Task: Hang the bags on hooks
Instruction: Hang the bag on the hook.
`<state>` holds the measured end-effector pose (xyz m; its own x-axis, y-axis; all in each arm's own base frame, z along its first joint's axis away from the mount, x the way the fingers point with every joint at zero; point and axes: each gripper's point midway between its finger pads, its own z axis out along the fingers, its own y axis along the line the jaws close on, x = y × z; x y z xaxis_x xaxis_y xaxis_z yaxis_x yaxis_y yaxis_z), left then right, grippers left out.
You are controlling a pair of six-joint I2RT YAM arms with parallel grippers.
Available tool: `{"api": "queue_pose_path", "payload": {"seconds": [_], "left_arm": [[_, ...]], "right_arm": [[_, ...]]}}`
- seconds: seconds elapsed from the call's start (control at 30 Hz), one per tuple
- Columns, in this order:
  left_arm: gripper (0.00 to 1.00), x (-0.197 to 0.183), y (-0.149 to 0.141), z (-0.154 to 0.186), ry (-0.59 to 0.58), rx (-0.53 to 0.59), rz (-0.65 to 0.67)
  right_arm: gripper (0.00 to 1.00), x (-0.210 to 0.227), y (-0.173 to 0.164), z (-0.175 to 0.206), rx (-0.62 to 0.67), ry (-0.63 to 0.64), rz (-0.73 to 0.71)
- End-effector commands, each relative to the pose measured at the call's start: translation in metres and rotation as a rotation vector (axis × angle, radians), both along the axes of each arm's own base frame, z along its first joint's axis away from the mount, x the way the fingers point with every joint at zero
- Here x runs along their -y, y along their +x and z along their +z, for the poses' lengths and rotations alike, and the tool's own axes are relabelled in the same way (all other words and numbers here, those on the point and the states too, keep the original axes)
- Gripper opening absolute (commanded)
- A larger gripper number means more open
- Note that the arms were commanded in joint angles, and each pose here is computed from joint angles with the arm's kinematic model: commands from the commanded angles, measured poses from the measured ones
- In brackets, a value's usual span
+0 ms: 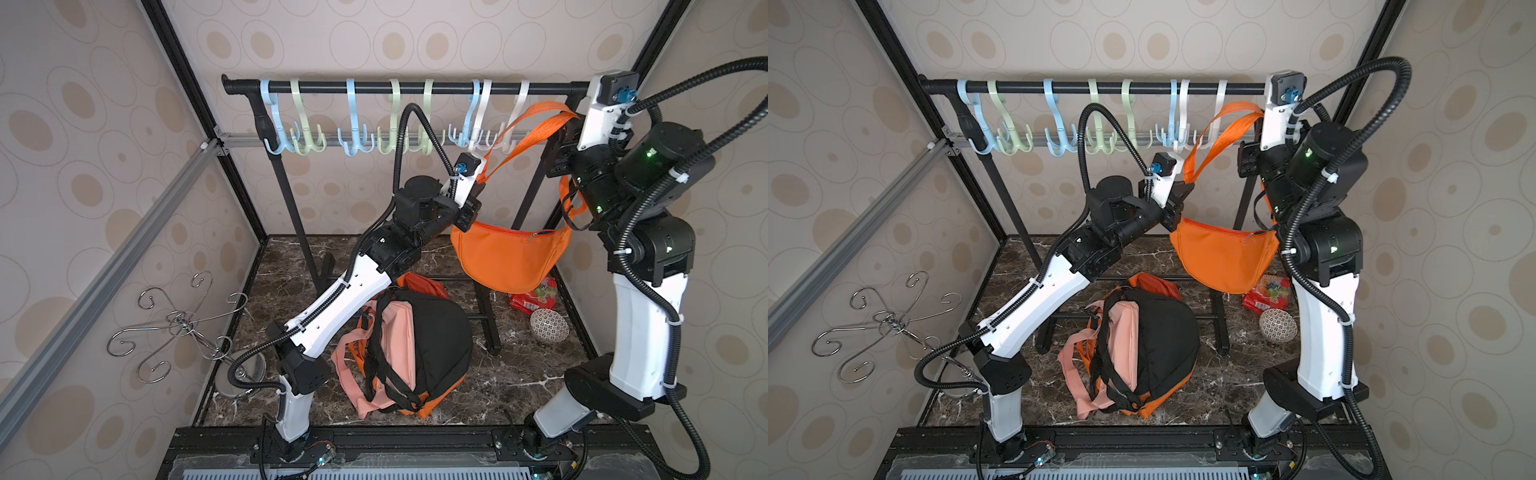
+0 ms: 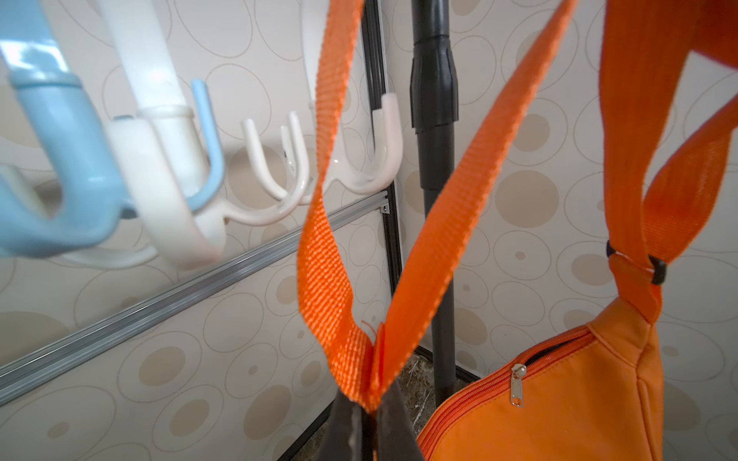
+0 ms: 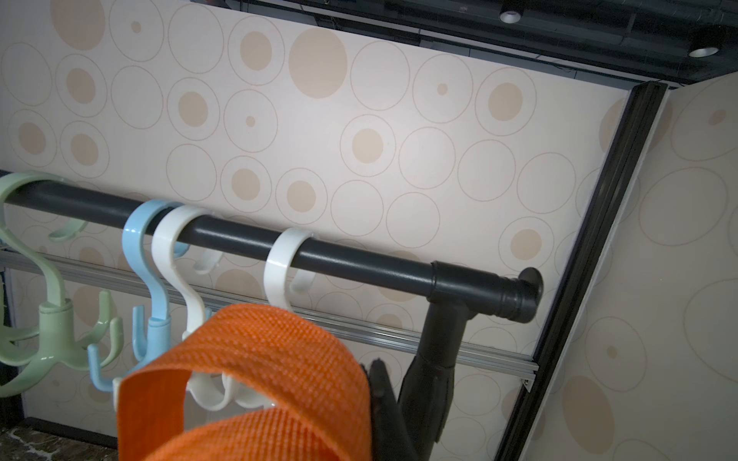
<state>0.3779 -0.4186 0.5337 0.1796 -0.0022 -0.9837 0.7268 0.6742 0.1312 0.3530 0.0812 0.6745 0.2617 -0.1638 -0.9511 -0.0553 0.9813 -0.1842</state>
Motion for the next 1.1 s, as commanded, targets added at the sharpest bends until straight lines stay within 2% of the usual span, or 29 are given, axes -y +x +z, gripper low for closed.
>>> {"api": "queue_pose_path", "payload": {"seconds": [0.0, 0.33, 0.5, 0.8, 1.07], "left_arm": [[0.00, -0.016, -0.012, 0.042, -0.092, 0.066, -0.005], [0.00, -0.025, -0.019, 0.054, -0.150, 0.085, -0.006], [0.00, -0.025, -0.016, 0.057, -0.119, 0.057, 0.007], [0.00, -0.013, -0.009, 0.020, 0.012, -0.039, -0.009], [0.00, -0.002, -0.013, -0.010, 0.057, -0.110, -0.070]], "right_arm": [[0.00, 0.000, 0.007, 0.004, 0.022, 0.007, -0.002], [0.00, -0.006, 0.036, -0.015, -0.032, -0.006, 0.022], [0.00, -0.014, 0.054, -0.029, -0.071, -0.016, 0.044], [0.00, -0.009, 0.084, -0.081, -0.244, 0.009, 0.106], [0.00, -0.024, 0.099, -0.137, -0.413, 0.003, 0.187]]}}
